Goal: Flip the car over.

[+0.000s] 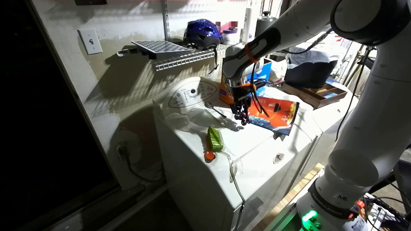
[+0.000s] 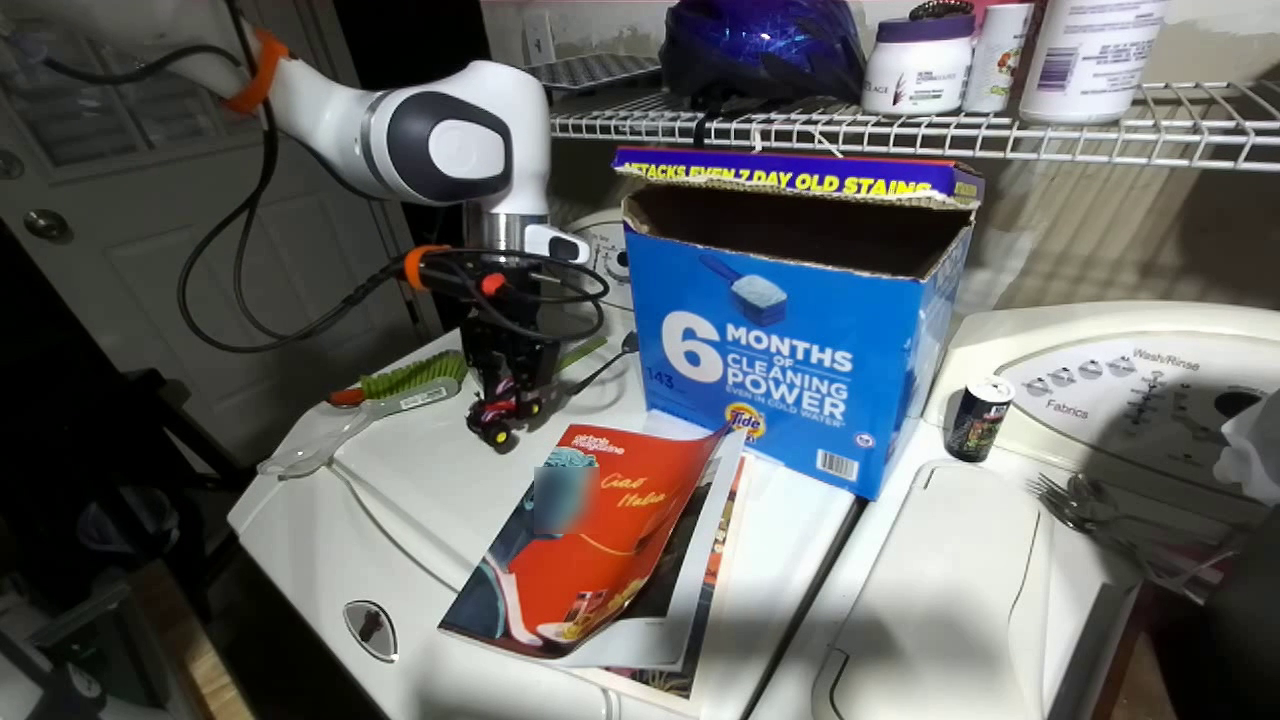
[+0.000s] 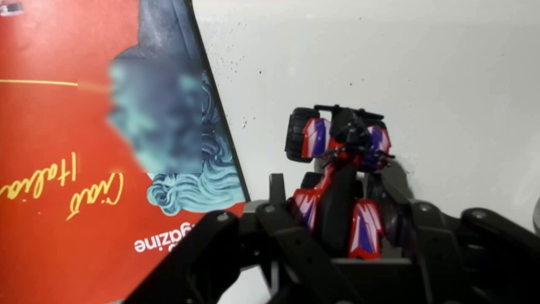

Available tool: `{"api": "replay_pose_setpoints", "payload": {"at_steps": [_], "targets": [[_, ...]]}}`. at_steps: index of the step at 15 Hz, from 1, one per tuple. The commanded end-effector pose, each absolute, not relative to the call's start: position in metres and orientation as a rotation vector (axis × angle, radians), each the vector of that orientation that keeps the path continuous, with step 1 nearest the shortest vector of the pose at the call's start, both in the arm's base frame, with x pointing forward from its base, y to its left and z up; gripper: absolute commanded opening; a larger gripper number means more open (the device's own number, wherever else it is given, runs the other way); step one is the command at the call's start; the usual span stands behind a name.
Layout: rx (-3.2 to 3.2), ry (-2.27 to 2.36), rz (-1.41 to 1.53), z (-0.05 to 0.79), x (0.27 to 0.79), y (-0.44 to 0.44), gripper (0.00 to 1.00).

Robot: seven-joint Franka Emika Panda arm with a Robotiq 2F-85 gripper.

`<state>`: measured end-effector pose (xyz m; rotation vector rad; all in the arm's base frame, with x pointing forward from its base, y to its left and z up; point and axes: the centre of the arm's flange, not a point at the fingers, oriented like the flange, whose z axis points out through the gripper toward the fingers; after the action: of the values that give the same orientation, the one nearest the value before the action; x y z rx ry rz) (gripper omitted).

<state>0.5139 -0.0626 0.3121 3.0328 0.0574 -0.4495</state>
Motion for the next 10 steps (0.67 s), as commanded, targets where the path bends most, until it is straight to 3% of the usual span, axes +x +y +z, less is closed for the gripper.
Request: {"api": "replay_pose_setpoints", "payload": {"at_steps": [1, 10], "targets": [[3.009, 0.071, -0.378, 0.314, 0.512, -0.049, 0.27], [2.999, 0.158, -0.763, 0.266, 0.502, -0.046, 0.27]]}}
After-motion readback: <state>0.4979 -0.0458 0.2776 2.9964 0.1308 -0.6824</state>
